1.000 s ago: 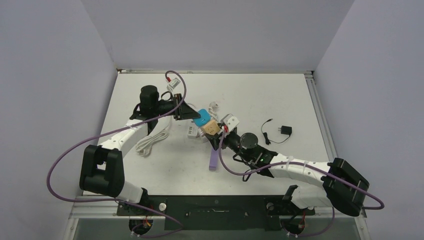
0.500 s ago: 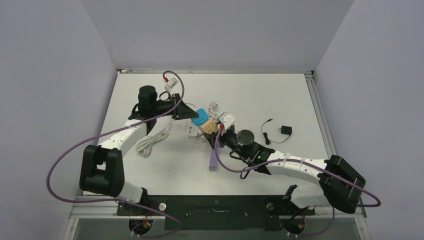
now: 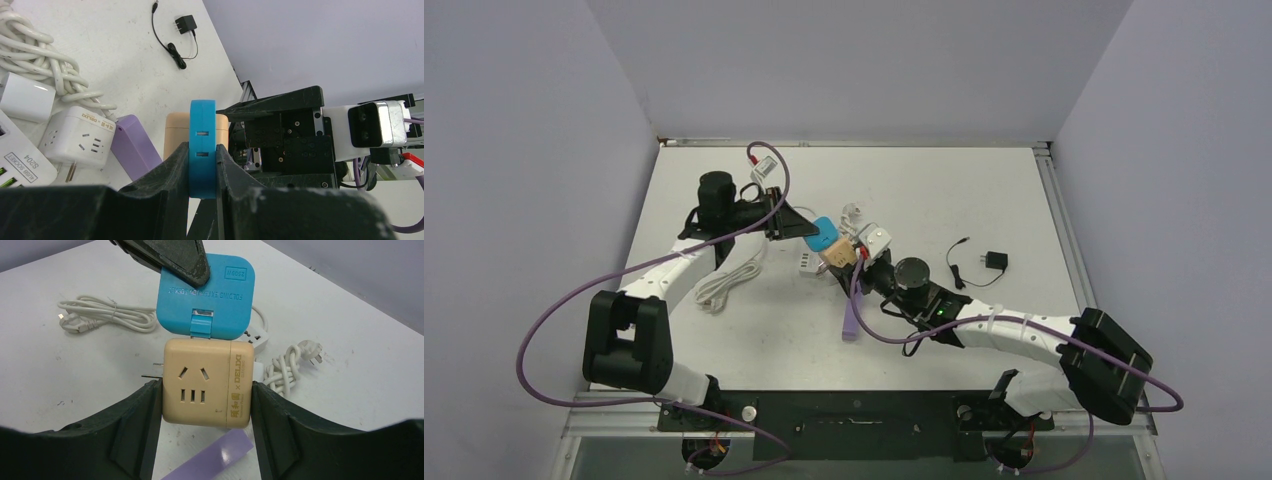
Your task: Pull the plug off the socket
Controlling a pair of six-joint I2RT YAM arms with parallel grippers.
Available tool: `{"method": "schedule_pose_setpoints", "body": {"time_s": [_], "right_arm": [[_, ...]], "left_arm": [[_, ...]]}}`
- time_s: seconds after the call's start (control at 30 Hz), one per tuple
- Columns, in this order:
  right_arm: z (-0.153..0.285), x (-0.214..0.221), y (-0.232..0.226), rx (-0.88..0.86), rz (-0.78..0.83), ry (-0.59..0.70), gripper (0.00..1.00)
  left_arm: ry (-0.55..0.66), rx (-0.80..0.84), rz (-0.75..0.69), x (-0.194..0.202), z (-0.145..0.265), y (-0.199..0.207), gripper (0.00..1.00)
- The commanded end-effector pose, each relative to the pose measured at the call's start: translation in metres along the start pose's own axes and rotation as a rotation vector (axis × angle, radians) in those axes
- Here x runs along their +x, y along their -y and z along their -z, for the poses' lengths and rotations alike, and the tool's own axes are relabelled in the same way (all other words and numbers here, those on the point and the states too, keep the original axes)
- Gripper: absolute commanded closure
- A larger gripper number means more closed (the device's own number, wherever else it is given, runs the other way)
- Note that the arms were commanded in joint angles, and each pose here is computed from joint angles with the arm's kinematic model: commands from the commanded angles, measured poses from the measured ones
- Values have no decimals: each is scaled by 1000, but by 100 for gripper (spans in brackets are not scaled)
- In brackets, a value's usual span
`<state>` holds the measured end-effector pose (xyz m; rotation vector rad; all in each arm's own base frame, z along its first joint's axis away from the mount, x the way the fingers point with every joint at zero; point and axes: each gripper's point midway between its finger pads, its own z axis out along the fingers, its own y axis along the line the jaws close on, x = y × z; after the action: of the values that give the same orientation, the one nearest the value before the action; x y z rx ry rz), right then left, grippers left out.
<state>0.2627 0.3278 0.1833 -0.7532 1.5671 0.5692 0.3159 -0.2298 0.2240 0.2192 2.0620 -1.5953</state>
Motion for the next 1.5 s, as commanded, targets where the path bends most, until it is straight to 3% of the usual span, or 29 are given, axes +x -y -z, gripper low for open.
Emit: {"method": "schedule_pose_setpoints", "body": {"time_s": [0.0, 0.97, 1.47], "right_arm": [[2, 17, -16, -88, 52, -78, 95], [-3, 32, -20, -119, 93, -158, 95], [-4, 19, 12, 43, -103, -90, 95]], "left_arm": [[133, -21, -140, -36, 14, 13, 100], [151, -107, -196, -42, 23, 6, 100], [211, -86, -215, -42, 21, 12, 100]]}}
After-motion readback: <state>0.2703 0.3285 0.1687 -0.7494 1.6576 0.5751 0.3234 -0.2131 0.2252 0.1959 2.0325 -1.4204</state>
